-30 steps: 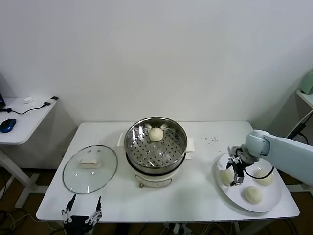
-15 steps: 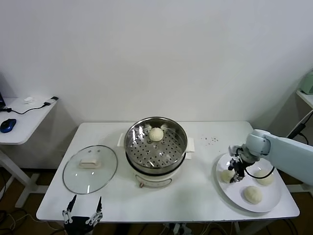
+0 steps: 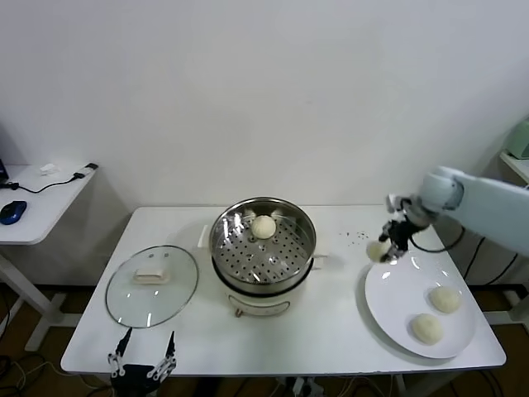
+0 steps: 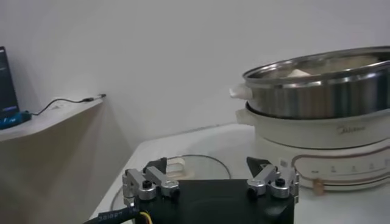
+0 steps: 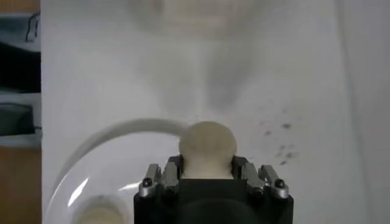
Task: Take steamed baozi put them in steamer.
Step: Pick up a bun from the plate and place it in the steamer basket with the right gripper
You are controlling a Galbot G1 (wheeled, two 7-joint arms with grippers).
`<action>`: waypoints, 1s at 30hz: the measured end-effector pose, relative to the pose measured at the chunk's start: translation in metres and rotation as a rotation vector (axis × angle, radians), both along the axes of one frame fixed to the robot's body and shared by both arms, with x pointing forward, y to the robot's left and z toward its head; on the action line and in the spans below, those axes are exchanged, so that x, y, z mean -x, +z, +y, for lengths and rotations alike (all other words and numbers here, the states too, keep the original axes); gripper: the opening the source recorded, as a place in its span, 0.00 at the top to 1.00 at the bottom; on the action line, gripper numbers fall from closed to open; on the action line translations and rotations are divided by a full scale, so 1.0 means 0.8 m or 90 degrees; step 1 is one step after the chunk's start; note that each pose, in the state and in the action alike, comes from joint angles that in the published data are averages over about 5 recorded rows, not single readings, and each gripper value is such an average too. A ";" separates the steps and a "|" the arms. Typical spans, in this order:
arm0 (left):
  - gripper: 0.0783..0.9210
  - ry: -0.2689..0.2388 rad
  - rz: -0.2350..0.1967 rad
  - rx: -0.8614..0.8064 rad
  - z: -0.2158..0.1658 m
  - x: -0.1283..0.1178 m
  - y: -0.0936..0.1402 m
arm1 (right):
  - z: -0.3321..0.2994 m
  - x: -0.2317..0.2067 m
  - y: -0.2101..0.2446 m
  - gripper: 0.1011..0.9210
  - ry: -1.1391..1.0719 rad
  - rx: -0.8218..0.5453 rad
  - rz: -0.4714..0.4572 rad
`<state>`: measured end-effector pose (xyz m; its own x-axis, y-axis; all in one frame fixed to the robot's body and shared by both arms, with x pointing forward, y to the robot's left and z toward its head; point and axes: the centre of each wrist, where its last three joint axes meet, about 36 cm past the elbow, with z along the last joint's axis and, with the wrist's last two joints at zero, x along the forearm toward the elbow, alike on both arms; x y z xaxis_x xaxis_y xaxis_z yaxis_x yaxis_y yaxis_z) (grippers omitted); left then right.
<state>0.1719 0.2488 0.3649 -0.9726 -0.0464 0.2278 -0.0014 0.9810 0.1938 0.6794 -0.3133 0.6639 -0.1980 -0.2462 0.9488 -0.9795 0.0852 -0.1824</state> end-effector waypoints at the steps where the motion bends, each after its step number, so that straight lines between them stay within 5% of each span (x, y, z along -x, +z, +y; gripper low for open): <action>1: 0.12 -0.002 0.000 0.000 -0.001 0.000 0.000 | 0.014 -0.003 0.011 0.46 0.005 -0.007 -0.004; 13: 0.12 -0.028 -0.002 0.006 -0.007 0.002 0.001 | 0.199 -0.008 0.055 0.46 0.062 -0.036 -0.020; 30: 0.12 -0.017 -0.003 0.009 0.006 0.005 0.003 | 0.362 0.008 -0.054 0.45 0.117 -0.004 0.029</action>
<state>0.1680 0.2537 0.3676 -0.9744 -0.0171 0.2240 0.0242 0.9834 0.1801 0.6733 -0.0238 0.6204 -0.1054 -0.2806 0.9540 -0.9860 -0.0950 -0.1369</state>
